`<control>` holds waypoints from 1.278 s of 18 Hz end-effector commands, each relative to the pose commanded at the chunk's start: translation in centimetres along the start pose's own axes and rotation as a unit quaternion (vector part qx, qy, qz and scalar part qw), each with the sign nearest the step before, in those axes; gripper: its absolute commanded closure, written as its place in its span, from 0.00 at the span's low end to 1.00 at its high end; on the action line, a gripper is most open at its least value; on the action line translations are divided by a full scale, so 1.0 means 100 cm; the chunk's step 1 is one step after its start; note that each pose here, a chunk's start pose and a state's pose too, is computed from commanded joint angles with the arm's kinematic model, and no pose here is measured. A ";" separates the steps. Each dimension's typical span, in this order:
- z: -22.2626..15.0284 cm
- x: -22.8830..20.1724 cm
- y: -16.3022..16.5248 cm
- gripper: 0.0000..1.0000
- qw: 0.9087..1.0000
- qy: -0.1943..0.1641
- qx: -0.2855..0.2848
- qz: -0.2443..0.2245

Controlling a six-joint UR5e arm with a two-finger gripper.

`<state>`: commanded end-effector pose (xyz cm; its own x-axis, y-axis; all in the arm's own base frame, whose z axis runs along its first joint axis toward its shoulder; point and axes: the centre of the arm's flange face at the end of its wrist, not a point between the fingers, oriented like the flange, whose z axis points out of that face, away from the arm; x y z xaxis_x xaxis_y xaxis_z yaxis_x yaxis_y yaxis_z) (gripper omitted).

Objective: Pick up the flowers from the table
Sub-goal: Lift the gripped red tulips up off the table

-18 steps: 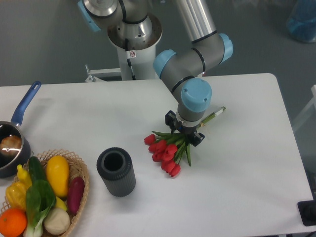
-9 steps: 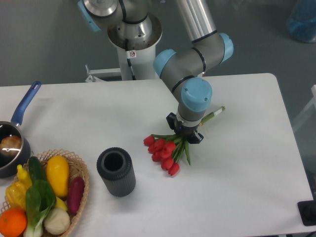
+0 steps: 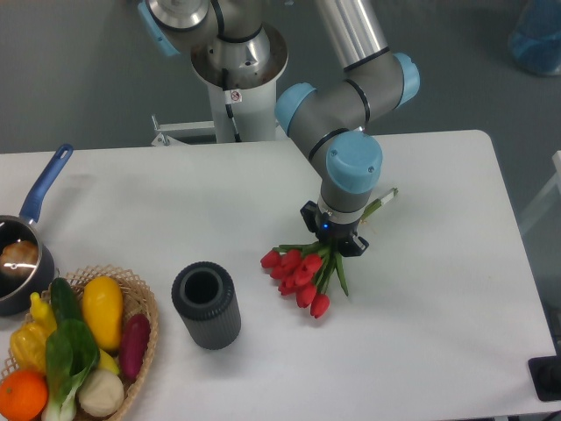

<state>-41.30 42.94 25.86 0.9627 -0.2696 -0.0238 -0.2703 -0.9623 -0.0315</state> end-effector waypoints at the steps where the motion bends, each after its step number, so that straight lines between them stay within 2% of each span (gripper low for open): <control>1: -0.004 -0.002 0.000 0.68 1.000 -0.003 0.002 -0.001; 13: -0.060 -0.016 -0.002 0.68 0.997 -0.042 0.066 -0.009; 16: -0.088 -0.029 0.008 0.68 0.990 -0.050 0.130 -0.023; 23: -0.126 -0.044 0.023 0.68 0.976 -0.067 0.203 -0.039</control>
<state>-45.97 41.41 38.47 0.9776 -0.1621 -0.1342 -0.2049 -0.8788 -0.4310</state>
